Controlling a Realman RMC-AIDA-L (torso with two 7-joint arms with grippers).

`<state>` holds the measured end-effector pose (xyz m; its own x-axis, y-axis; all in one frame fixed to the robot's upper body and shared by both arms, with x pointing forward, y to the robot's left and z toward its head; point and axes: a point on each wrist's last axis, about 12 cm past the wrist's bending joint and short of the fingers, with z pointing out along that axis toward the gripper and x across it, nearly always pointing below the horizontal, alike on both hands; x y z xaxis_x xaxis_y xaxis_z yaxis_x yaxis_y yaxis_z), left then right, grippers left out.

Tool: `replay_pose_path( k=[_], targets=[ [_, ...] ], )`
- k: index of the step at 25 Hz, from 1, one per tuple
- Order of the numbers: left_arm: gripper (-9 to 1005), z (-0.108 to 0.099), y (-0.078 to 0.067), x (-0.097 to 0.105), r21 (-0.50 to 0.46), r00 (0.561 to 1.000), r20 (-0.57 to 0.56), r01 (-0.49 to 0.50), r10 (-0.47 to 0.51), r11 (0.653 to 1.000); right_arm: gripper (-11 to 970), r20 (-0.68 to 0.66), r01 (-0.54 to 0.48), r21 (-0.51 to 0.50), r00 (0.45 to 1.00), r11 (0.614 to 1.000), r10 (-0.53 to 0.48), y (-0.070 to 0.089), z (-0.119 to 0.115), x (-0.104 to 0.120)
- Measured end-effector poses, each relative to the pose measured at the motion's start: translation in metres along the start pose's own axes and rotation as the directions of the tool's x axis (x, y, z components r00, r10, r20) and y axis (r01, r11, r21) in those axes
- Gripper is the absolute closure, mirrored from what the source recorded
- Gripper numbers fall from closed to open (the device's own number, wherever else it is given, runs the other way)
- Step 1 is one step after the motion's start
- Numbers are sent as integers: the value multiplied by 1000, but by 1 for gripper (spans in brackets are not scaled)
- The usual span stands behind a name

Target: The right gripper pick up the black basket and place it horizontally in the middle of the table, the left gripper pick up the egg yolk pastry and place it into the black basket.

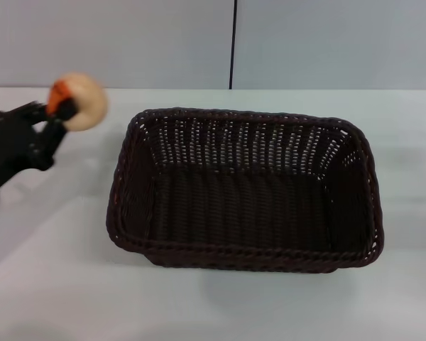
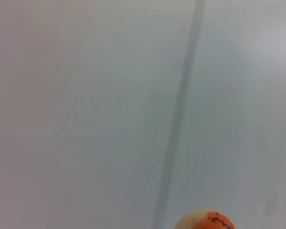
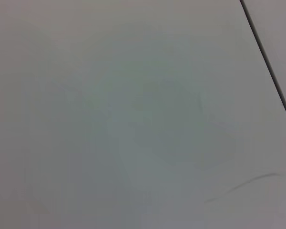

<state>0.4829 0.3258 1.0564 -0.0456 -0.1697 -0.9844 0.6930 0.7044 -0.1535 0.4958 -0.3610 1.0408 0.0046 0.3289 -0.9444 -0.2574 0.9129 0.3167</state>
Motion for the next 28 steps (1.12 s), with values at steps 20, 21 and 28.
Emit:
replay_pose_path(
  k=[20, 21, 28],
  targets=[
    [623, 51, -30, 15, 277, 989, -139, 81, -44, 958, 530, -4, -2, -11, 1000, 1000, 2, 3, 6, 0],
    [598, 50, -30, 14, 272, 990, -133, 81, -46, 959, 530, -4, -2, -11, 1000, 1000, 2, 3, 6, 0],
    [375, 26, -16, 6, 101, 999, 20, 41, -43, 994, 530, 3, -4, -7, 1000, 1000, 4, 2, 5, 0]
  ],
)
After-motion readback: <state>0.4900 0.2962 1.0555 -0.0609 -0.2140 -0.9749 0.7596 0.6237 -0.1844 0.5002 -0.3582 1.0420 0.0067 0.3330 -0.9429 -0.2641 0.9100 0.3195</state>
